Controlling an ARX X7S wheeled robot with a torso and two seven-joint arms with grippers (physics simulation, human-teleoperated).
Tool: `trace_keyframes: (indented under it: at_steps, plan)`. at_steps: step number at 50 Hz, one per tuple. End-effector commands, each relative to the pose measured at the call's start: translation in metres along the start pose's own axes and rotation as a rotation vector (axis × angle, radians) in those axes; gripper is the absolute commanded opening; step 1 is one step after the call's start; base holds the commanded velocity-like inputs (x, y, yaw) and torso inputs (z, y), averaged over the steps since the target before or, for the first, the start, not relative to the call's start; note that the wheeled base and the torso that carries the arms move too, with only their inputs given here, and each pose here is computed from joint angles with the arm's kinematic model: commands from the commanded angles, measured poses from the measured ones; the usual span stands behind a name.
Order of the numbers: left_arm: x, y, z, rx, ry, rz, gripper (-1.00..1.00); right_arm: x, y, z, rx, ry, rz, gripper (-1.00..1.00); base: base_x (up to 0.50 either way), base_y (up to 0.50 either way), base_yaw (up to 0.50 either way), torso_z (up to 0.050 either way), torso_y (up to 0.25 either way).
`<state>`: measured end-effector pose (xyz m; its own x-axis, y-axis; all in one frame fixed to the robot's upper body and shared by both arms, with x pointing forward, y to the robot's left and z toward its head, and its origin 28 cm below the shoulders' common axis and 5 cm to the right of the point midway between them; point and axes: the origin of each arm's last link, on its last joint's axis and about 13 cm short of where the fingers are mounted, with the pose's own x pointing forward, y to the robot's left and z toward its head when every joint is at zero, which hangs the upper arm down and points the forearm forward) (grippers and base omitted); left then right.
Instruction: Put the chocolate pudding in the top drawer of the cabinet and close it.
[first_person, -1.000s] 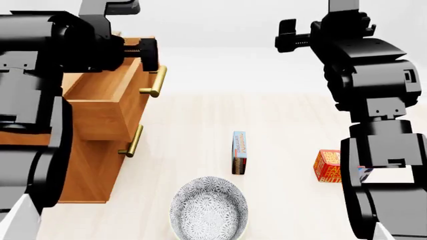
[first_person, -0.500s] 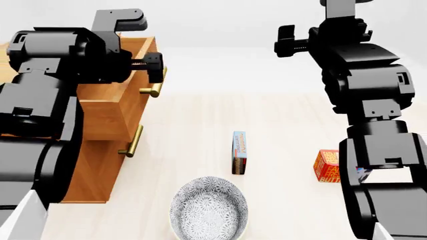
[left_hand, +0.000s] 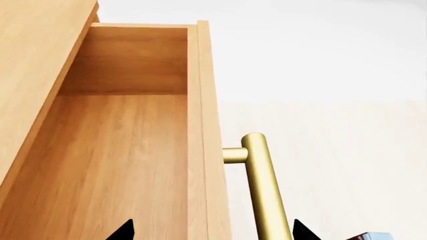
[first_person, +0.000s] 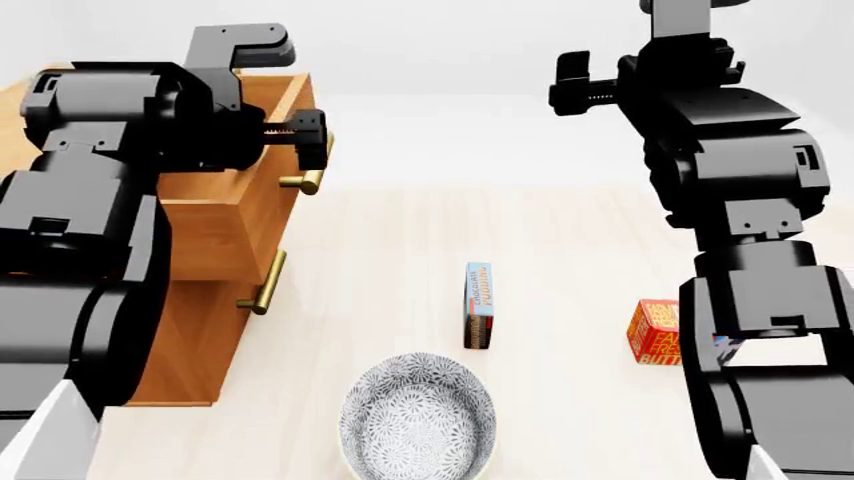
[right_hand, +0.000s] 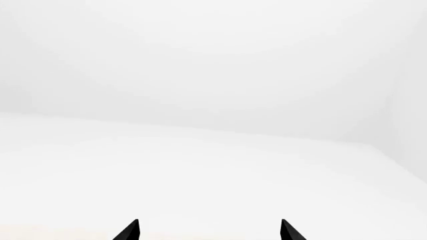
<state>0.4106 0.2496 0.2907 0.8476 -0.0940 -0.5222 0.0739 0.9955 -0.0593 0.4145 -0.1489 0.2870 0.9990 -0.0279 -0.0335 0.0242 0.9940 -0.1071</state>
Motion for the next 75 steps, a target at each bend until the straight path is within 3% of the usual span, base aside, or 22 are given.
trace_keyframes:
  at_steps: [1,7,25,57,75]
  plan:
    - [0.009,0.0,-0.014,-0.015,0.044,-0.015,1.0,0.0,0.0,0.001,0.0,0.0,0.0,1.0,0.0,0.0,0.0,0.0,0.0]
    - [0.01,-0.007,-0.015,-0.011,0.047,-0.038,1.0,0.0,0.0,0.0,-0.003,0.002,-0.001,1.0,0.0,0.0,0.0,0.0,0.0]
    - [0.001,-0.045,-0.016,0.049,0.047,-0.183,1.0,-0.002,-0.005,0.004,-0.005,0.001,-0.018,1.0,0.0,0.0,0.0,0.0,0.0]
    - [0.001,-0.08,-0.021,0.05,0.068,-0.293,1.0,-0.009,-0.015,0.012,-0.018,-0.003,-0.048,1.0,0.0,0.0,0.0,0.0,0.0]
    - [-0.004,-0.108,-0.023,0.083,0.074,-0.368,1.0,-0.015,-0.022,0.013,-0.014,-0.004,-0.065,1.0,0.0,0.0,0.0,0.0,0.0]
